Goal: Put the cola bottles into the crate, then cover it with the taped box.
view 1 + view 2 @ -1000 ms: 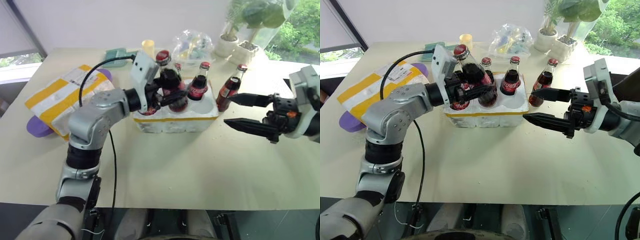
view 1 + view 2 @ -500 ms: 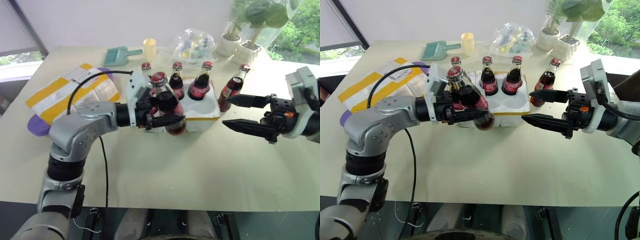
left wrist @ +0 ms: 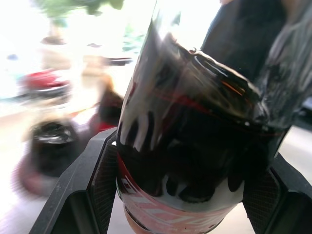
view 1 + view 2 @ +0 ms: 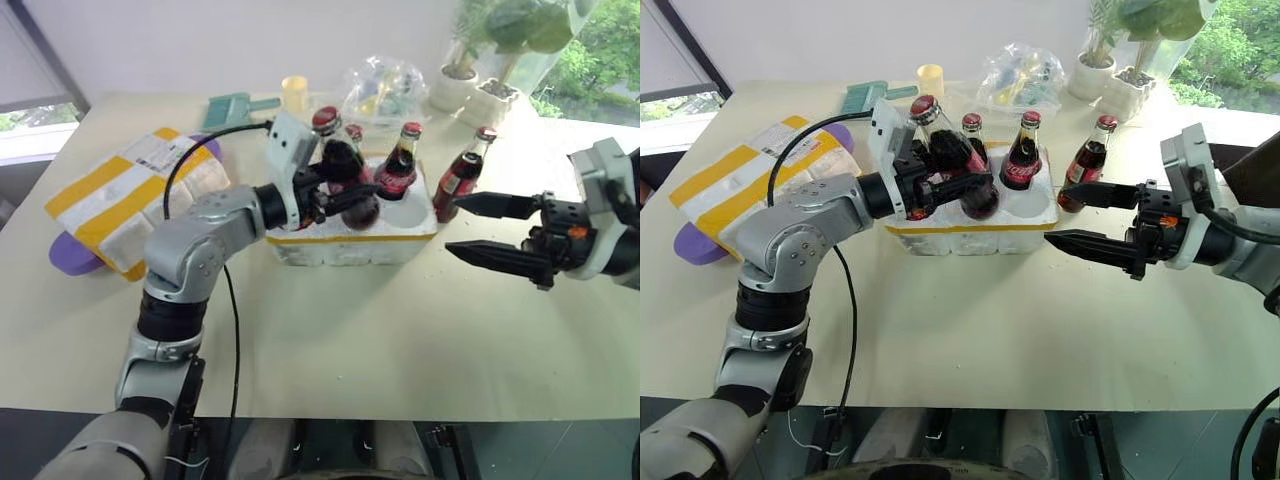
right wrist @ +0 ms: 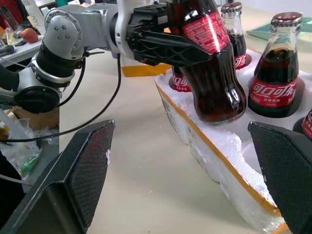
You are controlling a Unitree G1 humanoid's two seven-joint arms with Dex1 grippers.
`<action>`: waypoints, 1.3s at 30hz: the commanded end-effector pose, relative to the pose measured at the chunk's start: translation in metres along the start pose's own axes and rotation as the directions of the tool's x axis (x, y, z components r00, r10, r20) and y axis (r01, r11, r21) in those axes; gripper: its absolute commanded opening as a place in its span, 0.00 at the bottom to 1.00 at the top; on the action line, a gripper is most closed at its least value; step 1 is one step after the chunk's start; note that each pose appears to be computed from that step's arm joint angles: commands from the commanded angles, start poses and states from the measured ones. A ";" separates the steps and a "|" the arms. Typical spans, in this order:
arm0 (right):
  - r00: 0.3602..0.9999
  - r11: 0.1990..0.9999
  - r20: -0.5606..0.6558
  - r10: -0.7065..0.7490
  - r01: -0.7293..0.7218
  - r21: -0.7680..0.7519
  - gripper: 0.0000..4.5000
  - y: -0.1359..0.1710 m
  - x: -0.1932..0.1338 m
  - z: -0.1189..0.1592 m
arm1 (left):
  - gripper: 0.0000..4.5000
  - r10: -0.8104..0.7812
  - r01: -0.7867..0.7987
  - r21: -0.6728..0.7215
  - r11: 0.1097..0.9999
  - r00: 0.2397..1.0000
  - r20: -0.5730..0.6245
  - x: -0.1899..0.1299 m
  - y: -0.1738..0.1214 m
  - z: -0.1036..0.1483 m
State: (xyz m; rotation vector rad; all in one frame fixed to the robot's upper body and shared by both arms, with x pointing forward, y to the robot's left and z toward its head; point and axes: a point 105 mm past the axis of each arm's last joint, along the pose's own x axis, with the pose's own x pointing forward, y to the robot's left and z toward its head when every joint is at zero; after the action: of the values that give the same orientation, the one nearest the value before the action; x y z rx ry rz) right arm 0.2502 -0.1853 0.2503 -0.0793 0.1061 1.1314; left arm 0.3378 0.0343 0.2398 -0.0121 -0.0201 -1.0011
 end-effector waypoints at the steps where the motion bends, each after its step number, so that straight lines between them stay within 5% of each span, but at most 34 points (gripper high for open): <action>1: 1.000 0.997 0.017 -0.013 0.014 -0.077 1.00 0.003 -0.005 0.012 | 0.62 0.028 -0.027 0.075 0.997 1.000 0.000 0.000 0.001 0.014; 13: 1.000 0.994 0.011 -0.012 0.014 -0.109 1.00 0.005 -0.006 0.018 | 0.62 -0.028 0.040 0.093 0.995 0.992 -0.119 0.013 -0.013 -0.007; 14: 1.000 0.994 0.012 -0.013 0.014 -0.110 1.00 0.005 -0.006 0.018 | 0.85 -0.030 0.041 0.092 0.995 0.992 -0.119 0.012 -0.014 -0.007; 16: 1.000 0.994 0.014 -0.014 0.015 -0.112 1.00 0.005 -0.006 0.019 | 0.99 -0.033 0.045 0.095 0.994 0.992 -0.118 0.012 -0.014 -0.007; 21: 1.000 0.993 0.013 -0.020 0.021 -0.114 1.00 0.003 -0.006 0.018 | 0.99 -0.102 0.112 0.116 0.987 0.991 -0.090 0.002 -0.019 0.001; 30: 0.998 0.990 0.004 -0.056 0.056 -0.130 1.00 -0.006 -0.010 0.016 | 0.99 -0.281 0.265 0.182 0.947 0.957 0.067 -0.041 -0.025 0.061; 39: 0.961 0.954 -0.027 -0.275 0.269 -0.134 1.00 -0.050 -0.024 -0.001 | 0.99 -0.315 0.303 0.104 0.947 0.940 0.129 -0.095 -0.002 0.106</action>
State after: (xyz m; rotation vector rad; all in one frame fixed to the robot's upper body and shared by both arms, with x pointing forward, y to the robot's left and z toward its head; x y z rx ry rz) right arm 0.2795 -0.2208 0.2452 -0.2003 0.0995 0.9150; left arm 0.2897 0.1004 0.3262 0.0083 -0.1566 -1.3056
